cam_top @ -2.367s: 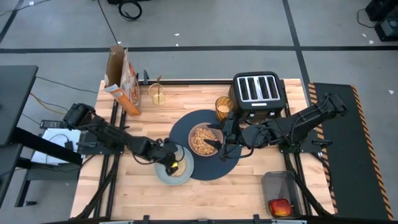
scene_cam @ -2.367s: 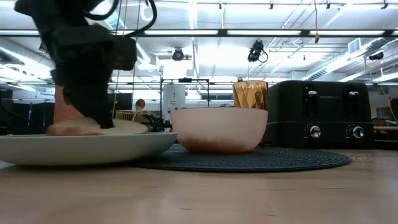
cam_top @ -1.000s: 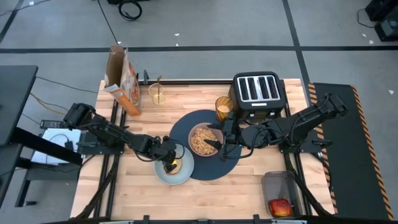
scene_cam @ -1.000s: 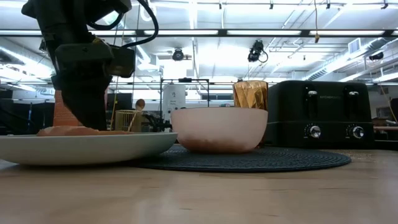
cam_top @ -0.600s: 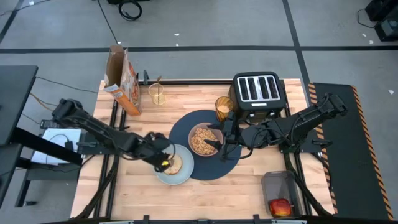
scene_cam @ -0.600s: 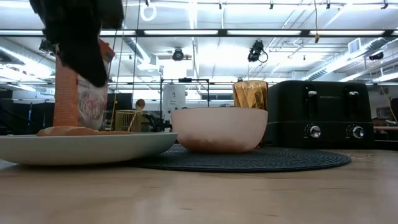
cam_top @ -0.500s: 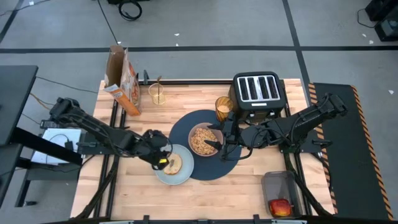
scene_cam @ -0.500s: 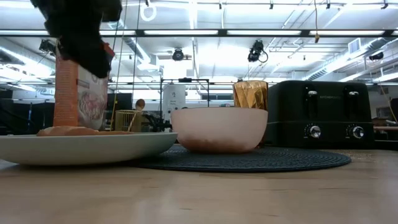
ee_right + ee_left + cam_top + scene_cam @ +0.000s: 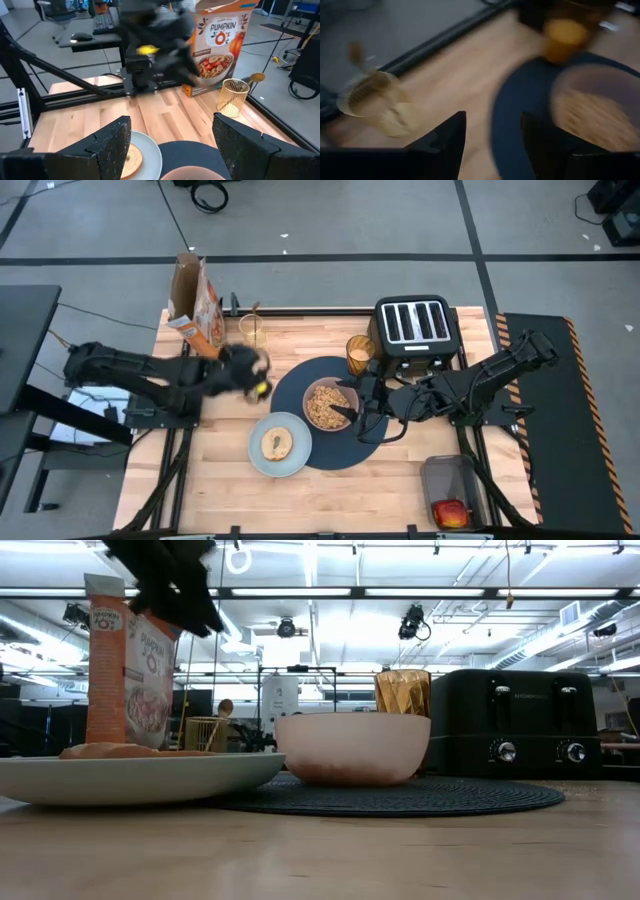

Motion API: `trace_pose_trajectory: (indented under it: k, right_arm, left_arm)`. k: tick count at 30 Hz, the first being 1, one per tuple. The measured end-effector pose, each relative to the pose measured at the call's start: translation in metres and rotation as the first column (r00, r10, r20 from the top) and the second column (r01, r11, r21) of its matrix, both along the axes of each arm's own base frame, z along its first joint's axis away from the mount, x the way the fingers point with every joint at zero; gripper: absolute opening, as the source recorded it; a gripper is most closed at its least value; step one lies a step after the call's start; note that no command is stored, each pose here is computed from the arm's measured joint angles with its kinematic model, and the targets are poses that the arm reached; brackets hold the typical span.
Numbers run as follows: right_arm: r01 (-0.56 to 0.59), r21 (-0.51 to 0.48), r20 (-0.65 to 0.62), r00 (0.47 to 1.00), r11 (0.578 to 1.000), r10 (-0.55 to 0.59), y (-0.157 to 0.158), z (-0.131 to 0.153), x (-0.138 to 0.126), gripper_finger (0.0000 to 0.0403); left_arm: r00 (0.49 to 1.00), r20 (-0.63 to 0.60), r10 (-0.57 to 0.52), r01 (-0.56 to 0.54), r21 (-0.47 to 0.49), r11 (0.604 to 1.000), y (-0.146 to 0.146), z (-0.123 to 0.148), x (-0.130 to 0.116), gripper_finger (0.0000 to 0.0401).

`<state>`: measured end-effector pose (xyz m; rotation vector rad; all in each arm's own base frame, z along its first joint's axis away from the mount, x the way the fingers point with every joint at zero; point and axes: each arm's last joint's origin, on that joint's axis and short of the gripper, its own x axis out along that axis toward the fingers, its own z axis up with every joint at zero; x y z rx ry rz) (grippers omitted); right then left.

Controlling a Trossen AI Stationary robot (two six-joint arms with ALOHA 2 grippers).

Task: Arrange a breakfast setting
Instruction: Move the gold organizer on the top center of the table

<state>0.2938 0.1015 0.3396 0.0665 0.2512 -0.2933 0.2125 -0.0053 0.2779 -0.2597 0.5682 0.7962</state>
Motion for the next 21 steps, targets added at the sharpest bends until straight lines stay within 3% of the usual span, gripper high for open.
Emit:
trace_pose_trajectory:
  k: [7,14,17,21]
  right_arm:
    - [-0.011,-0.002,-0.016,1.0,1.0,0.011,0.0,-0.001,0.0,0.0284]
    - [-0.044,-0.022,-0.054,0.998,0.999,0.043,-0.001,-0.004,0.0,0.0284]
    - [-0.042,-0.032,-0.066,0.997,0.999,0.04,-0.003,-0.005,0.0,0.0284]
    - [-0.044,-0.045,-0.088,0.995,0.998,0.04,-0.005,-0.007,0.0,0.0284]
  left_arm:
    - [0.977,-0.06,0.202,-0.206,-0.063,0.977,0.086,-0.006,-0.003,0.0234]
    - [0.916,-0.06,0.397,-0.401,-0.098,0.911,0.154,-0.021,-0.012,0.0262]
    - [0.897,-0.088,0.433,-0.44,-0.095,0.893,0.175,-0.035,-0.011,0.0256]
    - [0.909,-0.089,0.406,-0.416,-0.154,0.896,0.192,-0.052,-0.004,0.0248]
